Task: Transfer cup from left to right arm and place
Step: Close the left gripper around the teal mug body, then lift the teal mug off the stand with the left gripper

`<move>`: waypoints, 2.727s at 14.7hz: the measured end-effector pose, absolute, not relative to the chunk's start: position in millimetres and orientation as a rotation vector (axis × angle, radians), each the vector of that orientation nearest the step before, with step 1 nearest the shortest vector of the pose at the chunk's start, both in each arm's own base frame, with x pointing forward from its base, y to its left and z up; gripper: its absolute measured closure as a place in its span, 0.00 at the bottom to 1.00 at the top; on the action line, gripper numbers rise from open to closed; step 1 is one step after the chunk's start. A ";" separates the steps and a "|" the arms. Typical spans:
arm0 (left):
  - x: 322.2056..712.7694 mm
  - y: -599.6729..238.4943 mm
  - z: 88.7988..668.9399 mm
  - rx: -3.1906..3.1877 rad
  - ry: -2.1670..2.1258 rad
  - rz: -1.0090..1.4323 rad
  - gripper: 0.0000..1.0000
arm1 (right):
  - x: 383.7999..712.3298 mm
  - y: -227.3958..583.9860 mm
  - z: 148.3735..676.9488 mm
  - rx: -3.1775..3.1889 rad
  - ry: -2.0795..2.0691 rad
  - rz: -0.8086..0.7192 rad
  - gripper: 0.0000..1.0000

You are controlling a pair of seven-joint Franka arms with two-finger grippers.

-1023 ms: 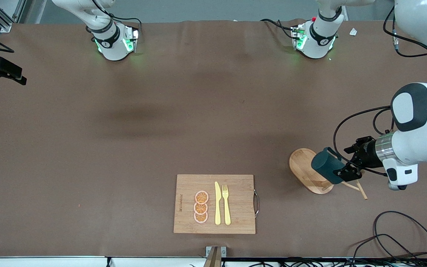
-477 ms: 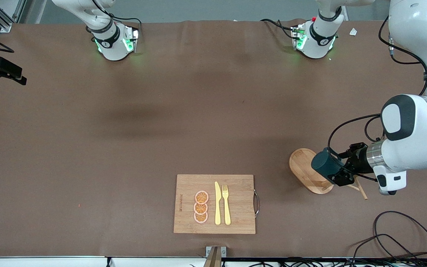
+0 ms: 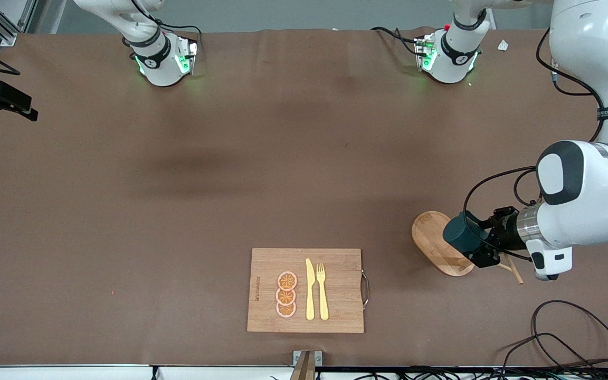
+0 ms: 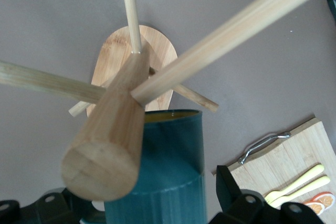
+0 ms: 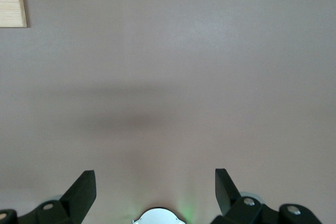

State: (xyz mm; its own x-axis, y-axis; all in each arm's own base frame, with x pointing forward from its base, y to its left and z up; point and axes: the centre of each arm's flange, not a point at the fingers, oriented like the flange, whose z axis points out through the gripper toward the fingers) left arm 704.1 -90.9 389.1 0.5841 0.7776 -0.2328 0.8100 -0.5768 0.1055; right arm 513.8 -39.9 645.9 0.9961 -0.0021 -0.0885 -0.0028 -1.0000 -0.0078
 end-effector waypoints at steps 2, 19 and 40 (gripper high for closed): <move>703.4 -97.2 389.6 2.612 1.317 -0.244 0.07 | 513.8 -39.9 645.9 -3.131 0.004 0.139 0.00; 696.2 -126.0 448.6 2.488 1.339 -0.239 0.18 | 513.8 -39.9 645.9 -3.131 0.004 0.139 0.00; 522.6 -465.2 483.9 2.987 0.836 0.240 0.18 | 513.7 -42.7 649.5 -3.132 0.015 0.125 0.00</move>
State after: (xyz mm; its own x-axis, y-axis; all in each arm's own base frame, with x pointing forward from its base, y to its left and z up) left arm 522.6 -465.2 483.9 0.8439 0.5179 0.1401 0.5132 -0.8553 0.0705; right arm 513.7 -42.7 649.5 0.9968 -0.0091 -0.0795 -0.0096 -0.9999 -0.0065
